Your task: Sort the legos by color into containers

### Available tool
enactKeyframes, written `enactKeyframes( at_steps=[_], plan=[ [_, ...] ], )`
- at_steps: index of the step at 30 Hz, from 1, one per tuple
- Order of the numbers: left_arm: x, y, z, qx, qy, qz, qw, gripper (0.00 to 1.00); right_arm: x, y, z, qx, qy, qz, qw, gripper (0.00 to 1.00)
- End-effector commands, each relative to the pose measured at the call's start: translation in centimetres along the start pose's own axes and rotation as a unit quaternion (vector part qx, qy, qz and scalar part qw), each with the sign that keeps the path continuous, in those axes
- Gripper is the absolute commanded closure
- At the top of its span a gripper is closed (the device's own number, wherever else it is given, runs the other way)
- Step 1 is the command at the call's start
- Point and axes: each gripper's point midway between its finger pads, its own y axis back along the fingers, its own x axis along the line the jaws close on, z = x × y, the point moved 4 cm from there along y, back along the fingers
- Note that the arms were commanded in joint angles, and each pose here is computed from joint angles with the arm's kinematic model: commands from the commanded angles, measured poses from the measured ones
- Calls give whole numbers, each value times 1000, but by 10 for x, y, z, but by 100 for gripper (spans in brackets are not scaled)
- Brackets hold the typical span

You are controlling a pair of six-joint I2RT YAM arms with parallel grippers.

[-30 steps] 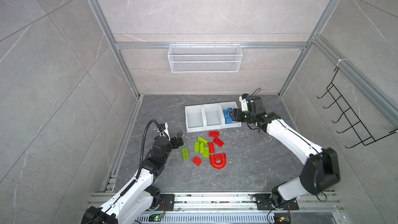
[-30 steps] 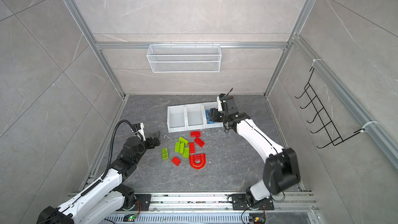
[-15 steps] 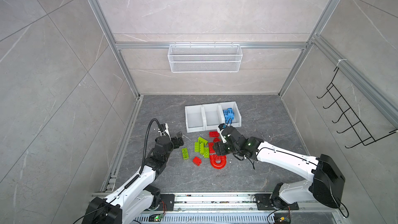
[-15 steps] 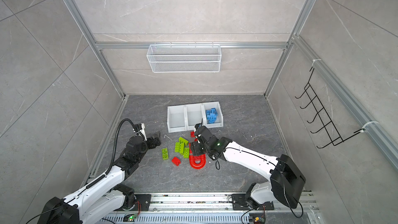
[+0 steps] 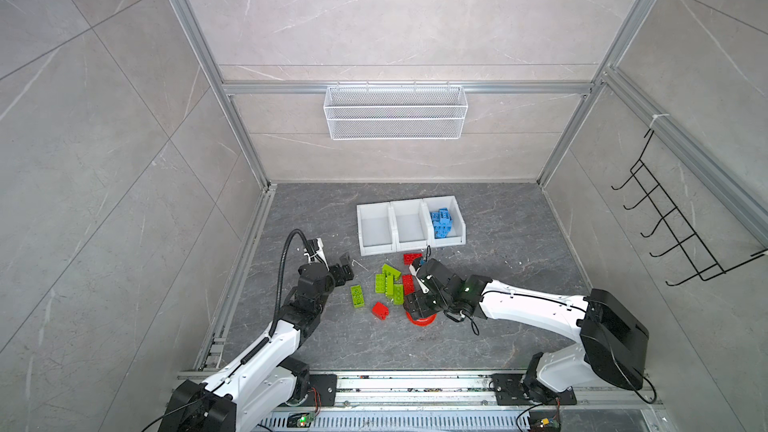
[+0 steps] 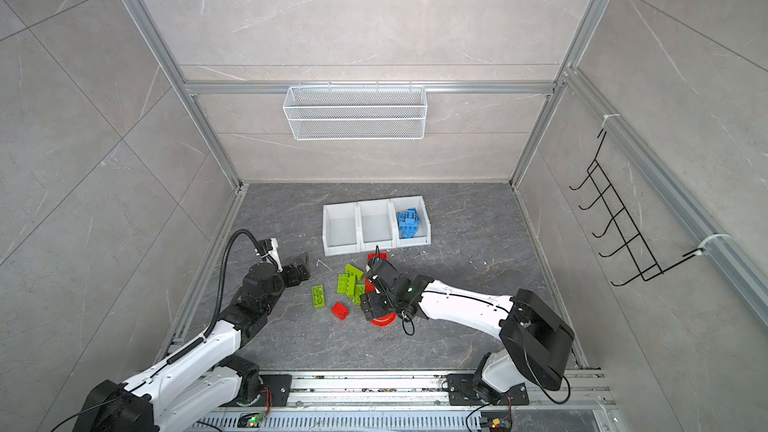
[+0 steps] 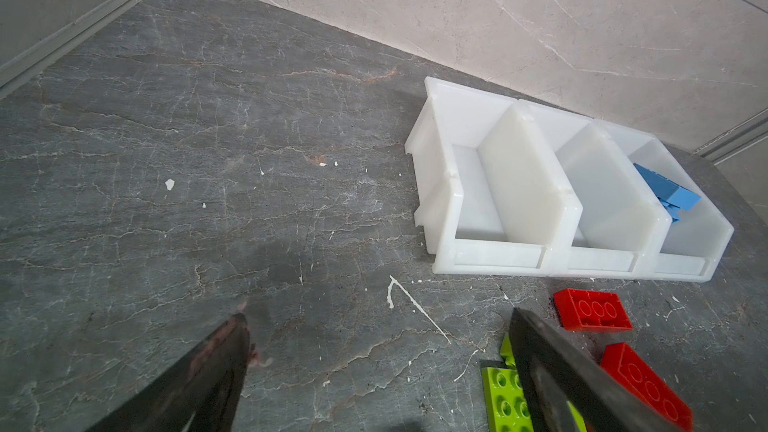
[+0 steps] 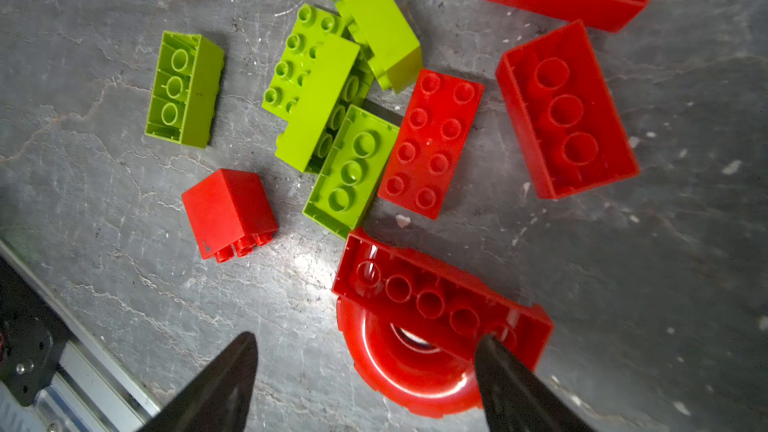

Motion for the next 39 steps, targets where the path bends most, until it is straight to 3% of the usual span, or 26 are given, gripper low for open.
enactKeyframes(
  at_steps=[1, 5, 11, 16, 27, 31, 35, 39],
  plan=[
    [-3, 5, 15, -34, 11, -8, 999, 1, -2, -7, 4, -4, 0, 36, 999, 5],
    [-1, 8, 15, -43, 12, -8, 999, 1, -9, -13, 8, 5, -10, 47, 999, 5],
    [-1, 7, 15, -40, 11, -7, 999, 1, -14, -22, 9, 8, -33, 95, 995, 17],
    [-1, 7, 15, -41, 9, -8, 999, 1, -23, -26, -5, 28, -46, 98, 994, 24],
    [-1, 4, 13, -34, 8, -4, 999, 1, -20, 6, -51, 36, -90, 129, 987, 36],
    [-1, 2, 13, -33, 7, -3, 999, 1, -21, 19, -64, 48, -64, 56, 995, 36],
    [-2, 3, 13, -32, 7, -6, 999, 1, -36, 26, -52, 45, -48, -31, 997, 38],
    [-1, 3, 14, -33, 7, -4, 999, 1, -33, 11, -38, 66, -26, -56, 996, 40]
  ],
)
